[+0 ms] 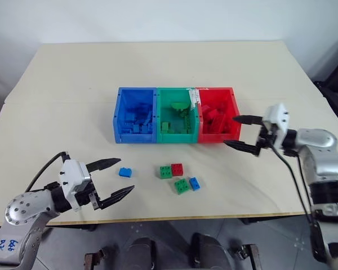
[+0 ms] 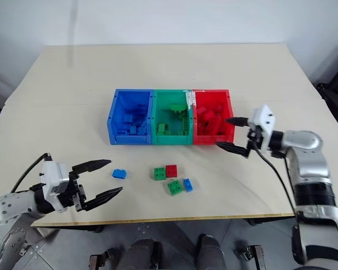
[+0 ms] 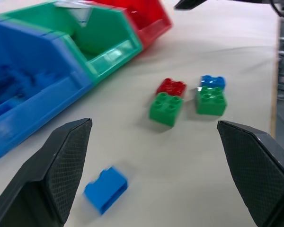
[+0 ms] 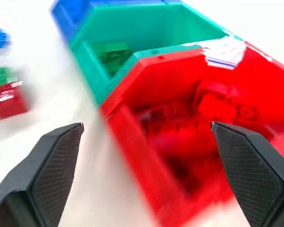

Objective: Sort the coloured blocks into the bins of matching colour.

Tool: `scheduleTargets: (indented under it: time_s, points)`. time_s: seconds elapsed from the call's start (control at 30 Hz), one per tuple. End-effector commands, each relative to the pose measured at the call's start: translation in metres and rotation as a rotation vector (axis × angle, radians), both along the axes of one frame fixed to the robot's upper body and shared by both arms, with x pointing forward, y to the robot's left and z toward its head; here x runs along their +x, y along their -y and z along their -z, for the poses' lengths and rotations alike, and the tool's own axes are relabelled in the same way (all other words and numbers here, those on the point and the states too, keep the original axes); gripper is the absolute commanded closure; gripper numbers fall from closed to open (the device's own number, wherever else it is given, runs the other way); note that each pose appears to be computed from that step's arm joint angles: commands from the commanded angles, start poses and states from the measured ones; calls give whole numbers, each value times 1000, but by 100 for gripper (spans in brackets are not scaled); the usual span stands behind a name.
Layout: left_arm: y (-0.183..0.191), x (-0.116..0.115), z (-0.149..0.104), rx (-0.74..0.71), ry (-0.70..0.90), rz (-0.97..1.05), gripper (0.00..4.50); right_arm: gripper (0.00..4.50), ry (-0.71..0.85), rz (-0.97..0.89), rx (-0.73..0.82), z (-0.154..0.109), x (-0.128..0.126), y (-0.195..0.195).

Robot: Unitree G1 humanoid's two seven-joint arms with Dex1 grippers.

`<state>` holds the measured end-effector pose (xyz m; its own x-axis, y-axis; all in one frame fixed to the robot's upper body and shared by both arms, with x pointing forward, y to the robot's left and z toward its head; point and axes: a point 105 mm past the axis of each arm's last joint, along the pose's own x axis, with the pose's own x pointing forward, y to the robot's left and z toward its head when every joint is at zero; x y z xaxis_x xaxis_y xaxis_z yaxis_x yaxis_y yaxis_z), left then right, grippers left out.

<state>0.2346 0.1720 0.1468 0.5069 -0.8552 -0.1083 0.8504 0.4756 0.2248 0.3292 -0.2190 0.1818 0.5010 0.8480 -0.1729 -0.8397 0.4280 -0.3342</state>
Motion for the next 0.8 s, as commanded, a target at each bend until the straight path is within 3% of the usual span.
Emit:
scheduleTargets:
  time_s: [0.03,0.2,0.33,0.5,0.7,0.8]
  points:
    - [12,5,5,27,-15,92,0,1,8,-21,-63,-3,-28,24]
    - [31,15,6,48,17,200,0,1,-65,-1,-175,18,-50,51]
    - [37,21,4,72,71,228,0,1,-77,-41,-183,23,-50,43]
    - [31,19,5,81,87,230,0,1,-100,-185,-188,29,-50,6]
    - [-4,0,9,92,21,113,0,1,-223,-491,-251,39,-55,-81]
    - [-11,-6,9,99,16,73,0,1,-219,-569,-271,43,-59,-100]
